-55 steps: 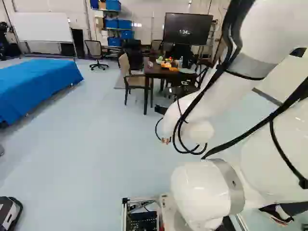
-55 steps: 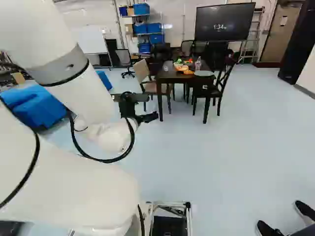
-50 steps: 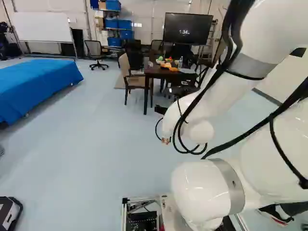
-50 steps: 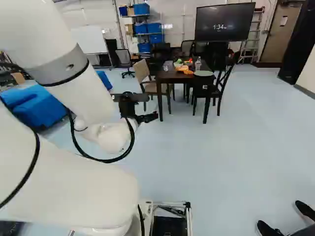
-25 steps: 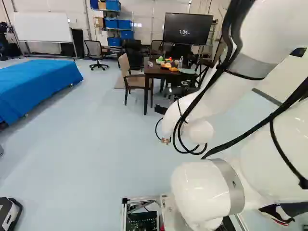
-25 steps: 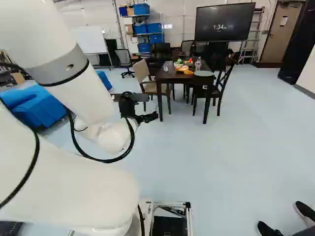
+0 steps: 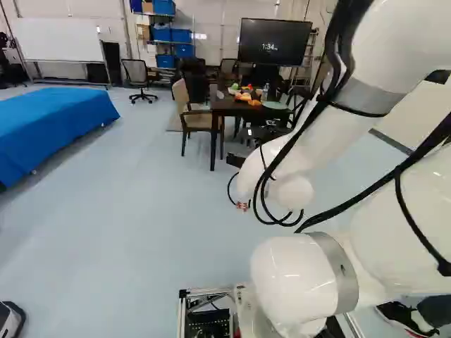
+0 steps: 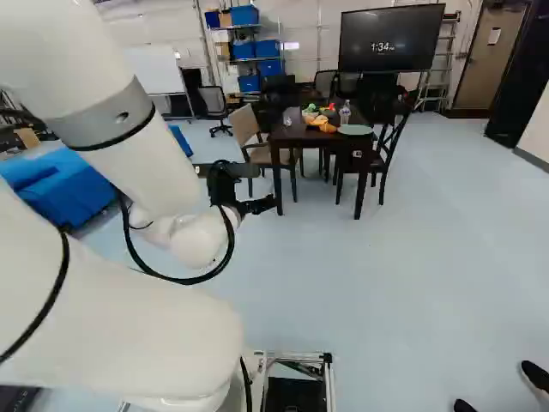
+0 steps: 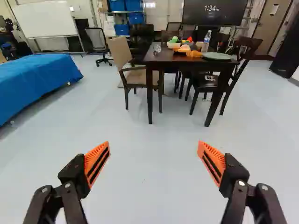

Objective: Move the croissant to the empty plate

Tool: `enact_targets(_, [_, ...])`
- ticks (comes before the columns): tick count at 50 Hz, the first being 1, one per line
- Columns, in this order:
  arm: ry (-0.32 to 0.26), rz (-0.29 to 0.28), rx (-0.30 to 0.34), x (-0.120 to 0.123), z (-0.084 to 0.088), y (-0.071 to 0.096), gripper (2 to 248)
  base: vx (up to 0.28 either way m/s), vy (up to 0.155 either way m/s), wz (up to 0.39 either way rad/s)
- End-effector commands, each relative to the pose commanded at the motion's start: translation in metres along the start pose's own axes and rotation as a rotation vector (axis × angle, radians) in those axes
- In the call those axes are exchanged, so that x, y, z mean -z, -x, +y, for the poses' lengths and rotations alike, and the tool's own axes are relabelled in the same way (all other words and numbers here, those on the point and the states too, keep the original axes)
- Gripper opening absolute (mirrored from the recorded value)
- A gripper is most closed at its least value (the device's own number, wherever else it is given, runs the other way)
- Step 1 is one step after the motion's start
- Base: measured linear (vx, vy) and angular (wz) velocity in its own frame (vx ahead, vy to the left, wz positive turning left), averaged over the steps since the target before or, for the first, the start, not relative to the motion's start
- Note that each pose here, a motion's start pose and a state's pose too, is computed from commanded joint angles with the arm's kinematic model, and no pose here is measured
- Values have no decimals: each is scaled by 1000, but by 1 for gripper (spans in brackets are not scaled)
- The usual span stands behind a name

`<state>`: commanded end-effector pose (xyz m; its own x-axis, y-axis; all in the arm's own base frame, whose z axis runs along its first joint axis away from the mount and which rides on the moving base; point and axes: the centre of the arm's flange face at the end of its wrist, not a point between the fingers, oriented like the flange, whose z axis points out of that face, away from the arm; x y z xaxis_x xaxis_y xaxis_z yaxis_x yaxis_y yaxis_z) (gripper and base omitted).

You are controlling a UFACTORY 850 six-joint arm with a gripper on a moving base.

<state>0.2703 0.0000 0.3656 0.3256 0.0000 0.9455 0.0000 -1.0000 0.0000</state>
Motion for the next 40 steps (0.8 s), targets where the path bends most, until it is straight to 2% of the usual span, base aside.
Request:
enact_targets(19, [0, 0, 0, 0, 0, 0, 247, 116, 0, -15])
enact_targets(40, [0, 0, 0, 0, 0, 0, 247, 109, -28, -162])
